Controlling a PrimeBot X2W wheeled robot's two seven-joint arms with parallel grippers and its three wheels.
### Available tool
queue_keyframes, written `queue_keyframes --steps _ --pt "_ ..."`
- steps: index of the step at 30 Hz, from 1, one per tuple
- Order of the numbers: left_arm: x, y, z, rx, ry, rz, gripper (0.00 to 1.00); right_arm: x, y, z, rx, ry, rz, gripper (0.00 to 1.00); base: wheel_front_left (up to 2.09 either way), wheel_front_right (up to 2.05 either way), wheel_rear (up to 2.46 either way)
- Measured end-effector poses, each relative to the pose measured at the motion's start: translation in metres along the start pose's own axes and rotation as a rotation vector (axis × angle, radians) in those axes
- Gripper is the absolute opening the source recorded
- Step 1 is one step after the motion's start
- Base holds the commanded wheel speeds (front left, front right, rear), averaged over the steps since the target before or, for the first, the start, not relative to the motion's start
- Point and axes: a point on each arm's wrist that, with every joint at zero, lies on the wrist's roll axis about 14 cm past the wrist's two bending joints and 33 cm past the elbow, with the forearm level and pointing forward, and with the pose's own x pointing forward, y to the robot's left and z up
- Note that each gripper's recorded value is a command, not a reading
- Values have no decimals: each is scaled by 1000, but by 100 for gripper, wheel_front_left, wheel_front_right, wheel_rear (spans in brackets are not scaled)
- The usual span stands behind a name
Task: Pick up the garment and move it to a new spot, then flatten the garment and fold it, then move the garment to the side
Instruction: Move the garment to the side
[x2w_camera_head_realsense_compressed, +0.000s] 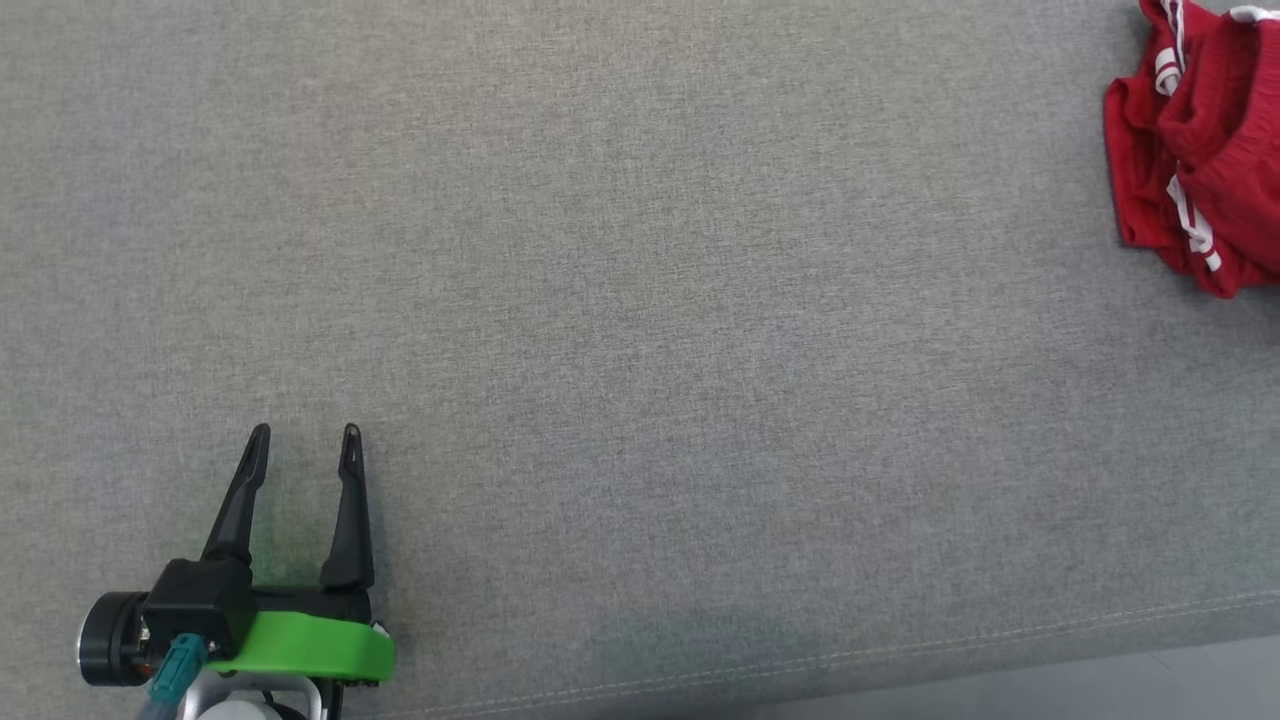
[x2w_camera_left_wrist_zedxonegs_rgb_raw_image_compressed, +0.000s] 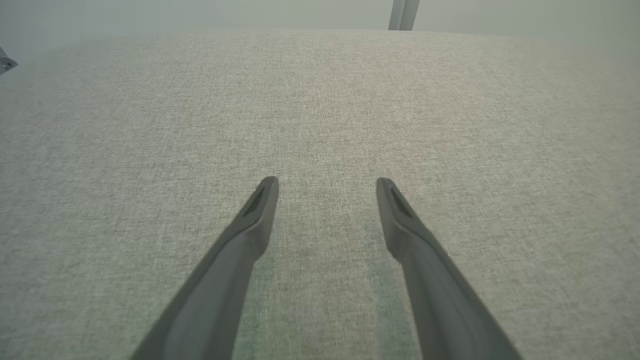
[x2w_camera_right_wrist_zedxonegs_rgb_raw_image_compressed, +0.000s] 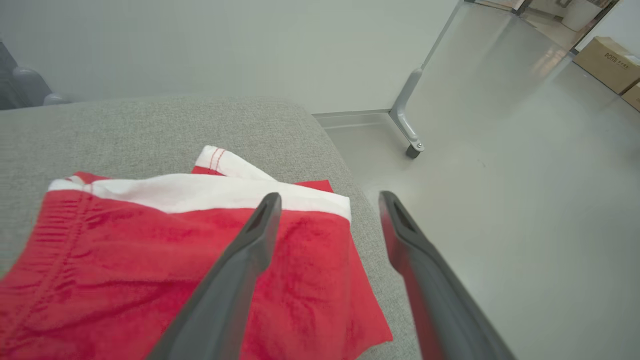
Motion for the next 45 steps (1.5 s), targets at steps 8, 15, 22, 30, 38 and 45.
queue_keyframes --steps 8,15,22,30,38,45 --pt "-3 -4 16 -3 -46 -9 100 -23 30 46 -34 -245 106 100 0 0 0" --pt "-20 -2 40 4 -110 6 100 -78 69 73 -49 -478 253 100 0 0 0" --pt "-50 11 60 -24 -170 81 100 -148 96 51 25 -563 367 100 0 0 0" --pt "-89 26 67 -17 -201 161 100 -210 147 -18 139 -436 494 100 0 0 0" --pt "-108 40 65 -18 -206 211 100 -230 170 -38 73 -407 522 100 0 0 0" --pt "-116 40 63 -34 -208 198 100 -235 174 -26 68 -449 509 100 0 0 0"
